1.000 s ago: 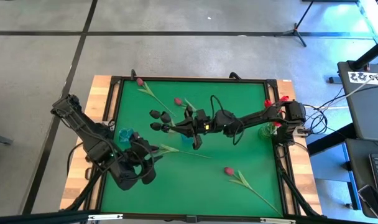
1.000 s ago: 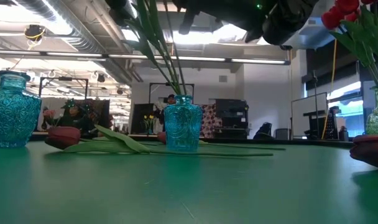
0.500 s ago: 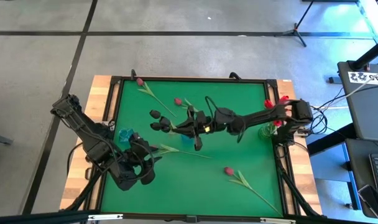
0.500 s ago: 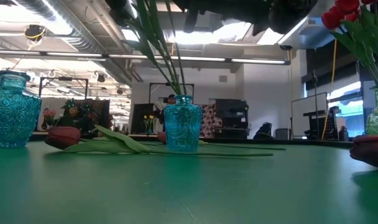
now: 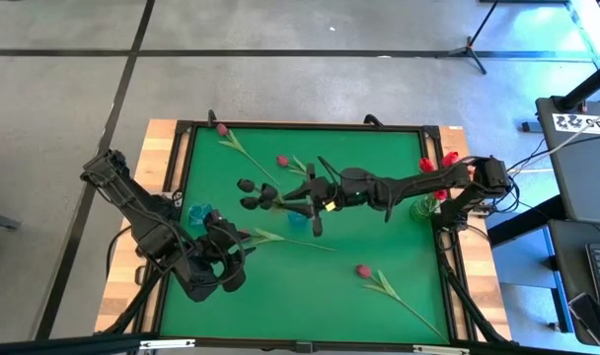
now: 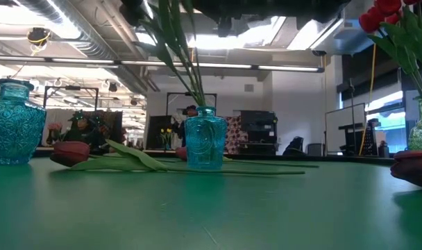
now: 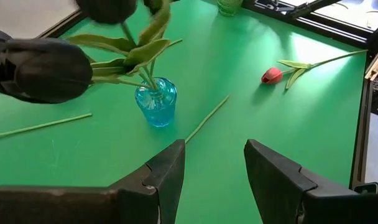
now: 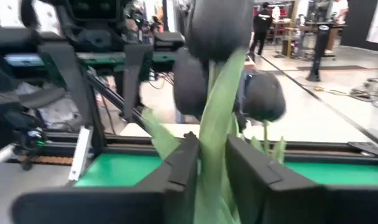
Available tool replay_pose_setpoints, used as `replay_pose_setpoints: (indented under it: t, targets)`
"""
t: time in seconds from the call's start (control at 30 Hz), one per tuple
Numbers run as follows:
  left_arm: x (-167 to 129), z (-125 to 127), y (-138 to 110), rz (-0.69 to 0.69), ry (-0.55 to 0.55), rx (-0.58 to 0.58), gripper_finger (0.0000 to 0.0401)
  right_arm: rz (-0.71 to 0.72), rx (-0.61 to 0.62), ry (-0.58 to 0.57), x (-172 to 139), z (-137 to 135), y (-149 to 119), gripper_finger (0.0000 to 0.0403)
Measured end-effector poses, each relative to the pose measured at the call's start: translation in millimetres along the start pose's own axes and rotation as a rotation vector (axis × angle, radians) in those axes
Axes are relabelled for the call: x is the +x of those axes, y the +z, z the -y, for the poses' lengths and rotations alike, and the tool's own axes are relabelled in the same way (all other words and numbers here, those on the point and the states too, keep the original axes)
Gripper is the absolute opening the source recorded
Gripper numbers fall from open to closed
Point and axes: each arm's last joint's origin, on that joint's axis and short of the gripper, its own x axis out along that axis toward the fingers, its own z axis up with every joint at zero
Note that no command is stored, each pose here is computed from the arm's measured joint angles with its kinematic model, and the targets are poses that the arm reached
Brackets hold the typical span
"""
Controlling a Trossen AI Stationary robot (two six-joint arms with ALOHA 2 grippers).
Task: Sort flowers into vase by color
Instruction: Put the black flower into the right blue flower vase, then put the red flower into the left blue flower vase
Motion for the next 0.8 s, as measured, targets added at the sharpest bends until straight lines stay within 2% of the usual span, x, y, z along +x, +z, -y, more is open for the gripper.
replay_pose_setpoints:
  t: [0.13, 0.3, 0.47, 0.57, 0.8]
  targets:
    - [0, 0, -1, -0.024, -0.013, -0.003, 0.0163, -0.02, -0.017, -0.021, 0, 1, -2, 0.0121]
    - [-1, 1, -4, -0.096, -0.045, -0.038, 0.0163, -0.048, -0.042, -0.027, -2, 0, -2, 0.0149]
    - [-1, -3, -7, -0.137, -0.01, -0.098, 0.0163, -0.123, -0.085, -0.114, -10, 2, 13, 0.0163]
    - [-2, -5, -8, -0.171, -0.002, -0.107, 0.0163, -0.173, -0.087, -0.122, -17, 1, 23, 0.0176]
    - [-2, -5, -10, -0.209, -0.01, -0.133, 0.0163, -0.203, -0.089, -0.157, -38, -2, 58, 0.0233]
